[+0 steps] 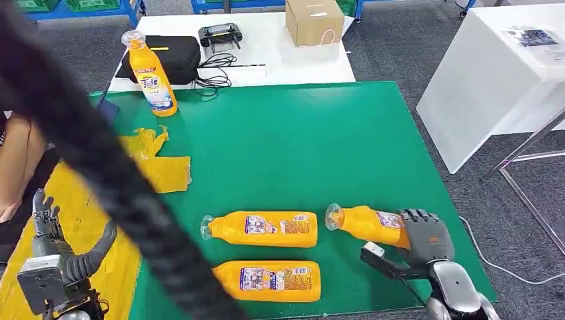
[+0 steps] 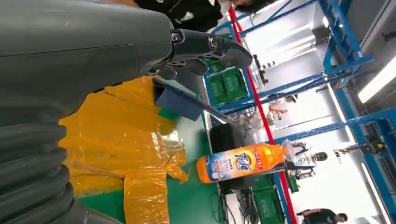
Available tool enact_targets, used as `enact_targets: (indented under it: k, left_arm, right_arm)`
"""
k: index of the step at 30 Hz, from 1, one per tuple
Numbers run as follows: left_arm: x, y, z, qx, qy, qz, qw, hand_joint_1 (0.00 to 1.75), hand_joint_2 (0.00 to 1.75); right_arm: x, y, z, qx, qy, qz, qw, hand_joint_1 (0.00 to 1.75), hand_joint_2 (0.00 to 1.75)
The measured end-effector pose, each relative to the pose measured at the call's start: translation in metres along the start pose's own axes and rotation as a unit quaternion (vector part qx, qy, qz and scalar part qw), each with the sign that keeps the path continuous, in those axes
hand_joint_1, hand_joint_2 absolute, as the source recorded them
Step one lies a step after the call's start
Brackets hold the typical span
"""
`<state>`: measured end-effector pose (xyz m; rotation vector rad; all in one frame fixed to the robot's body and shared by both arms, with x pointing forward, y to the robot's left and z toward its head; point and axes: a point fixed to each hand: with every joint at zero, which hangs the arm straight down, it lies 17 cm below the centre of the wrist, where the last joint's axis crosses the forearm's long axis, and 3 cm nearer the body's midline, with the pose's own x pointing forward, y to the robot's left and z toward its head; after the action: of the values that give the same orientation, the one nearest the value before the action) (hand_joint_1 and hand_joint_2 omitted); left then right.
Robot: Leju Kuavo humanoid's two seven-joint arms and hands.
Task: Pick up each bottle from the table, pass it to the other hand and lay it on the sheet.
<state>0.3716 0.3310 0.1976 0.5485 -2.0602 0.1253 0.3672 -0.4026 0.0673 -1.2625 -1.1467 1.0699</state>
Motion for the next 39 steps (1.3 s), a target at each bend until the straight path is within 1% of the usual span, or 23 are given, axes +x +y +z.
enact_targets:
  k: [4, 7, 10, 13, 15, 16, 17, 19, 22, 25, 27, 29, 32, 33, 34, 39]
  left_arm:
    - [0.001, 0.002, 0.001, 0.003, 0.0, -0.002, 1.0, 0.0, 1.75]
    - [0.0, 0.002, 0.002, 0.004, 0.001, -0.004, 1.0, 0.0, 1.75]
    - [0.0, 0.002, 0.002, 0.005, 0.001, -0.004, 1.0, 0.0, 1.75]
    - [0.0, 0.002, 0.002, 0.006, 0.002, -0.002, 1.0, 0.0, 1.75]
    - [0.001, -0.001, 0.003, 0.003, 0.002, 0.0, 1.0, 0.0, 1.75]
    - [0.002, -0.004, 0.003, 0.0, 0.002, 0.003, 1.0, 0.0, 1.75]
    - [0.003, -0.007, 0.003, -0.004, 0.001, 0.006, 1.0, 0.0, 1.75]
    - [0.005, -0.019, 0.002, -0.02, 0.001, 0.018, 1.0, 0.0, 1.75]
    - [0.01, -0.039, -0.002, -0.043, -0.003, 0.036, 0.998, 0.0, 1.75]
    - [0.015, -0.062, -0.002, -0.076, -0.001, 0.06, 0.995, 0.0, 1.75]
    - [0.018, -0.084, -0.002, -0.11, 0.002, 0.083, 0.99, 0.0, 1.75]
    - [0.022, -0.103, 0.001, -0.14, 0.005, 0.106, 0.984, 0.0, 1.75]
    - [0.03, -0.132, 0.011, -0.191, 0.01, 0.145, 0.971, 0.0, 1.75]
    - [0.032, -0.138, 0.013, -0.2, 0.009, 0.149, 0.968, 0.0, 1.75]
    - [0.034, -0.143, 0.016, -0.209, 0.009, 0.153, 0.966, 0.0, 1.75]
    - [0.046, -0.166, 0.028, -0.26, 0.002, 0.175, 0.95, 0.0, 1.75]
  right_arm:
    - [0.004, -0.042, -0.005, -0.088, 0.005, -0.086, 0.992, 1.75, 1.75]
    - [-0.009, -0.068, -0.004, -0.143, 0.033, -0.14, 0.979, 1.75, 1.75]
    - [-0.026, -0.08, -0.002, -0.171, 0.058, -0.172, 0.968, 1.75, 1.75]
    - [-0.044, -0.091, 0.004, -0.202, 0.078, -0.229, 0.949, 1.75, 1.75]
    - [-0.044, -0.094, 0.005, -0.212, 0.071, -0.295, 0.929, 1.75, 1.75]
    - [-0.038, -0.094, 0.005, -0.214, 0.061, -0.337, 0.915, 1.75, 1.75]
    - [-0.033, -0.095, 0.004, -0.214, 0.053, -0.363, 0.905, 1.75, 1.75]
    - [-0.013, -0.096, 0.0, -0.213, 0.03, -0.419, 0.882, 1.75, 1.75]
    - [0.024, -0.102, -0.012, -0.206, -0.004, -0.472, 0.857, 1.75, 1.75]
    - [0.072, -0.104, -0.025, -0.171, -0.048, -0.538, 0.824, 1.75, 1.75]
    - [0.11, -0.106, -0.032, -0.15, -0.083, -0.565, 0.807, 1.75, 1.75]
    - [0.146, -0.108, -0.036, -0.134, -0.114, -0.579, 0.796, 1.75, 1.75]
    - [0.204, -0.108, -0.033, -0.102, -0.16, -0.595, 0.781, 1.75, 1.75]
    - [0.217, -0.108, -0.032, -0.093, -0.171, -0.597, 0.778, 1.71, 1.75]
    - [0.231, -0.107, -0.03, -0.084, -0.181, -0.6, 0.775, 1.68, 1.75]
    - [0.28, -0.102, -0.022, -0.044, -0.223, -0.593, 0.773, 1.69, 1.75]
